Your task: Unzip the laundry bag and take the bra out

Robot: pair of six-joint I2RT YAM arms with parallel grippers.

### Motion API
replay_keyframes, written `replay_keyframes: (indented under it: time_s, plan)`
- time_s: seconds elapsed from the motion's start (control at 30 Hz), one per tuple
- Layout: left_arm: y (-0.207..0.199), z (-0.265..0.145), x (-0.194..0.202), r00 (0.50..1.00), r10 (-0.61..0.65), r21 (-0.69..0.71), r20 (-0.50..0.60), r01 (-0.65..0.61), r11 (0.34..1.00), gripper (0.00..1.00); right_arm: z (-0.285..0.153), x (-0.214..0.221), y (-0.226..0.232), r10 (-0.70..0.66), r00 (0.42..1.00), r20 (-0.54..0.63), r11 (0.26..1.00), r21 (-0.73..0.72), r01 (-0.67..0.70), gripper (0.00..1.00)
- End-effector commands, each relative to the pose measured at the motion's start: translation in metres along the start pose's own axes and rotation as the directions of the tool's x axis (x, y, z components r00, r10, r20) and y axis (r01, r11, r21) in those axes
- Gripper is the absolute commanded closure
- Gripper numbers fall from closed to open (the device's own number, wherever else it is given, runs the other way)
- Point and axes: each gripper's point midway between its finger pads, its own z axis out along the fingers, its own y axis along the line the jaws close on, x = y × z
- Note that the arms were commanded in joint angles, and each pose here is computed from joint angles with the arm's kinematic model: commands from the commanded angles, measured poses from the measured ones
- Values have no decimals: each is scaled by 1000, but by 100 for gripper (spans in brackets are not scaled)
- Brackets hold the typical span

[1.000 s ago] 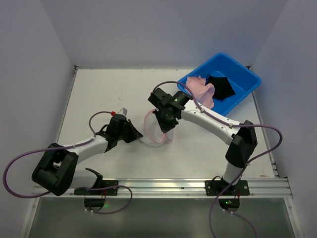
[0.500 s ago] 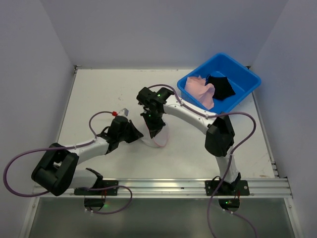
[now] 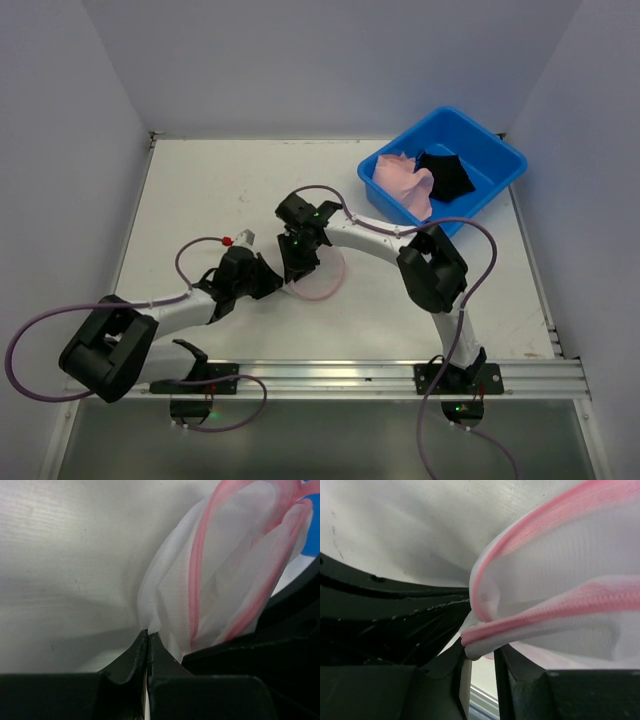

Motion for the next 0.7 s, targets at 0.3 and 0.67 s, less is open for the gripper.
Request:
replay_keyframes:
  time_s: [0.3, 0.67]
  plan:
    - [25, -24, 6, 993, -98, -79, 57, 103, 992, 74, -11, -32, 21, 7, 984, 175, 985, -171, 23, 42]
    - [16, -58, -29, 991, -31, -150, 134, 51, 987, 20, -102, -51, 52, -40, 945, 325, 971, -210, 113, 22]
